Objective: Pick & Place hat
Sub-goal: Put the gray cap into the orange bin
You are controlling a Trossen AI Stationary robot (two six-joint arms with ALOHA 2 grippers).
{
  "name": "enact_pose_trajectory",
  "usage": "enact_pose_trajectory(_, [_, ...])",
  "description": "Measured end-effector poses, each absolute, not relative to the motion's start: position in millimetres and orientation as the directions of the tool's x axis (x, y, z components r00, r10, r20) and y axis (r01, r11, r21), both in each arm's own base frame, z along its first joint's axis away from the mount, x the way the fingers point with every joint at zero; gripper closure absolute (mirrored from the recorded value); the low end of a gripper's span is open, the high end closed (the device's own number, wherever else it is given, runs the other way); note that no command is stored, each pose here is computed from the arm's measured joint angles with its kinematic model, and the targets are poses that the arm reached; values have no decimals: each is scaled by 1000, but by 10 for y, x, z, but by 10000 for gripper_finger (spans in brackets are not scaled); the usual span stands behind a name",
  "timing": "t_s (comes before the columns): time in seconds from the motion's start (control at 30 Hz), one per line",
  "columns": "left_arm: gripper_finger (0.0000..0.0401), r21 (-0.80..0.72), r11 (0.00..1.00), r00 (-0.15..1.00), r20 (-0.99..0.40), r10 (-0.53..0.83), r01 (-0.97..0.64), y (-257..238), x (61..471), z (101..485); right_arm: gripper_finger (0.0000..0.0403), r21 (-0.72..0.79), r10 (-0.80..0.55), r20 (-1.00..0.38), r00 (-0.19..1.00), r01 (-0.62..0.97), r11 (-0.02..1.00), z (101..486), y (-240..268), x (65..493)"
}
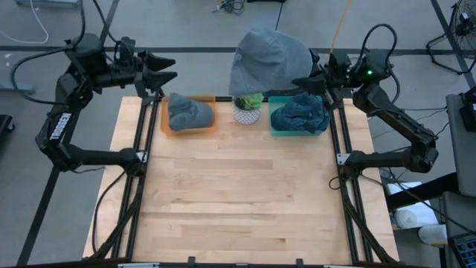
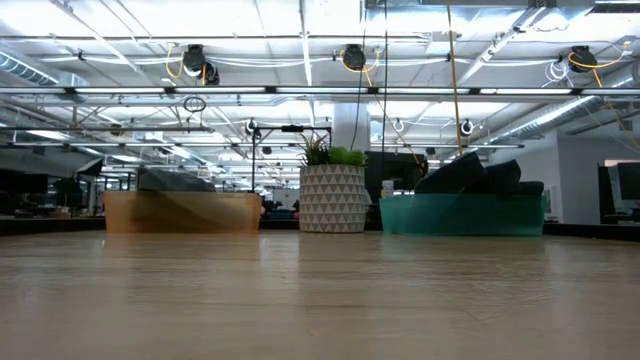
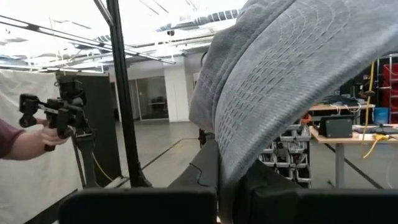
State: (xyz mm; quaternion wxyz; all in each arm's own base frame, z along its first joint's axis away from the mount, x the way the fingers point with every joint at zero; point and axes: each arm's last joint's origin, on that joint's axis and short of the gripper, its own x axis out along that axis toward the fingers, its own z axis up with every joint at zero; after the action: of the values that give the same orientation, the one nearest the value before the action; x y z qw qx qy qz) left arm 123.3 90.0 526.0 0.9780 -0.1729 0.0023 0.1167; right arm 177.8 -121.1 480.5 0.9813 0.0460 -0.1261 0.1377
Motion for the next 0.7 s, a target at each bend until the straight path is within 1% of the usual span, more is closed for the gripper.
enact_pose_trajectory(0.13, [45, -340, 913, 974, -44, 223, -224, 979, 1323, 5249, 403, 62, 267, 257, 929, -292, 954, 4763, -1168, 1905])
enact_pose_trajectory(0.27, [45, -363, 920, 988, -11, 156, -149, 1073, 1456, 5259, 403, 74, 281, 244, 928, -307, 949, 4701, -1141, 2049])
enact_pose_trajectory(0.37, [45, -376, 918, 991, -17, 133, -129, 1146, 1549, 5231, 403, 74, 304, 232, 924, -328, 942, 4657, -1125, 2142])
enact_pose_trajectory(0.5, [45, -383, 917, 994, -25, 106, -107, 1215, 1637, 5198, 403, 72, 323, 226, 919, -346, 935, 4633, -1101, 2201])
enact_pose_trajectory(0.7, [45, -399, 917, 1000, 3, 19, -16, 1249, 1790, 5193, 403, 74, 331, 223, 917, -355, 932, 4625, -1093, 2218])
